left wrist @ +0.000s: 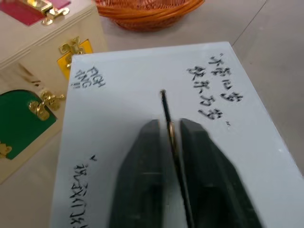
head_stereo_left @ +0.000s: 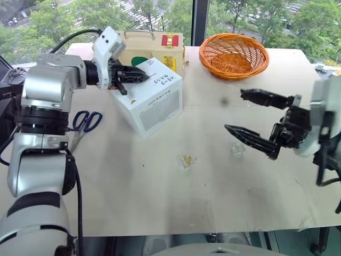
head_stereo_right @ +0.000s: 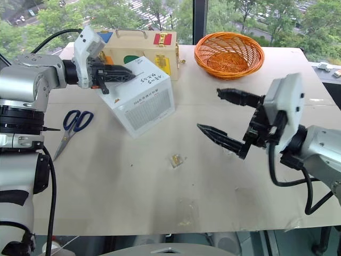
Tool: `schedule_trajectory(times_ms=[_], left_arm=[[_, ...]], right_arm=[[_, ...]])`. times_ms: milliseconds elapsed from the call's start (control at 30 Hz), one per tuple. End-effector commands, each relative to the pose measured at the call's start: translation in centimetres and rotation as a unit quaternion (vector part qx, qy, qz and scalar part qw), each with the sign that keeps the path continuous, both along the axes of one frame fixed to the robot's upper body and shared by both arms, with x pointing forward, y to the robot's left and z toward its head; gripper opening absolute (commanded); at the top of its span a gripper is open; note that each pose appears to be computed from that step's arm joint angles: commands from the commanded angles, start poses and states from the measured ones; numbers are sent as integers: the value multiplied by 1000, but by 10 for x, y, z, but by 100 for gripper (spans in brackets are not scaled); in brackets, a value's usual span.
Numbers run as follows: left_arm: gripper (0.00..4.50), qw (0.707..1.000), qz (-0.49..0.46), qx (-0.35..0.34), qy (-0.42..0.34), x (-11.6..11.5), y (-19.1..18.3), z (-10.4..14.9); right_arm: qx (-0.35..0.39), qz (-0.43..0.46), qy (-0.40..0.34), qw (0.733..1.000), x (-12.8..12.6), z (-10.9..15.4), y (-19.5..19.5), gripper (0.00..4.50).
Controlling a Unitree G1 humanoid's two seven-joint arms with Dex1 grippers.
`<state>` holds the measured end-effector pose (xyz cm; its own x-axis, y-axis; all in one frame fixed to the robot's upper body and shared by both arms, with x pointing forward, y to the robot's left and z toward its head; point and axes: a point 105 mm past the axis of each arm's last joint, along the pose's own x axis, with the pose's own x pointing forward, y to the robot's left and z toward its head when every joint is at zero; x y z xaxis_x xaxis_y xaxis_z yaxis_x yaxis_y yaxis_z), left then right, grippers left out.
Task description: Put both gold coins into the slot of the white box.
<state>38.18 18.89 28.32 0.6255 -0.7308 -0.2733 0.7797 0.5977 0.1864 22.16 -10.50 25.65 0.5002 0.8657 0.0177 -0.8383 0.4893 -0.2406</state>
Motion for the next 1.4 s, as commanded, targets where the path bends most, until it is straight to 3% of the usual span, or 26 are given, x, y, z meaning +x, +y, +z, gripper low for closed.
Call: schedule_trajectory(times_ms=[33, 133, 333, 433, 500, 633, 833, 1000, 1100, 1400], left_arm=[[267, 991, -82, -104, -16, -39, -10, 49], [267, 979, -152, -136, 14, -72, -21, 52], [267, 963, -250, -59, 83, -134, -35, -10], [267, 958, -258, -61, 111, -148, -37, -30], [267, 961, -252, -32, 111, -154, -35, -57], [267, 972, -218, -8, 88, -153, -33, -91], [267, 979, -191, -10, 72, -148, -40, -115], [272, 978, -197, -3, 71, -157, -52, -101], [272, 977, -199, 2, 74, -157, -57, -90], [272, 978, -187, 10, 93, -149, -43, -99]], right_arm=[[-32, -10, 32, 999, 0, -26, 8, 450], [-60, -14, 80, 995, 4, -58, 15, 450], [-96, -22, 160, 982, 8, -112, 28, 450], [-90, -5, 190, 978, 3, -118, 33, 450], [-72, 10, 199, 977, 2, -118, 42, 450], [-67, 13, 203, 977, 7, -123, 53, 450], [-64, 22, 207, 976, 10, -128, 60, 450], [-64, 17, 224, 972, 20, -133, 65, 231], [-57, 23, 232, 971, 23, -131, 73, 231], [-63, 25, 258, 964, 27, -136, 88, 231]])
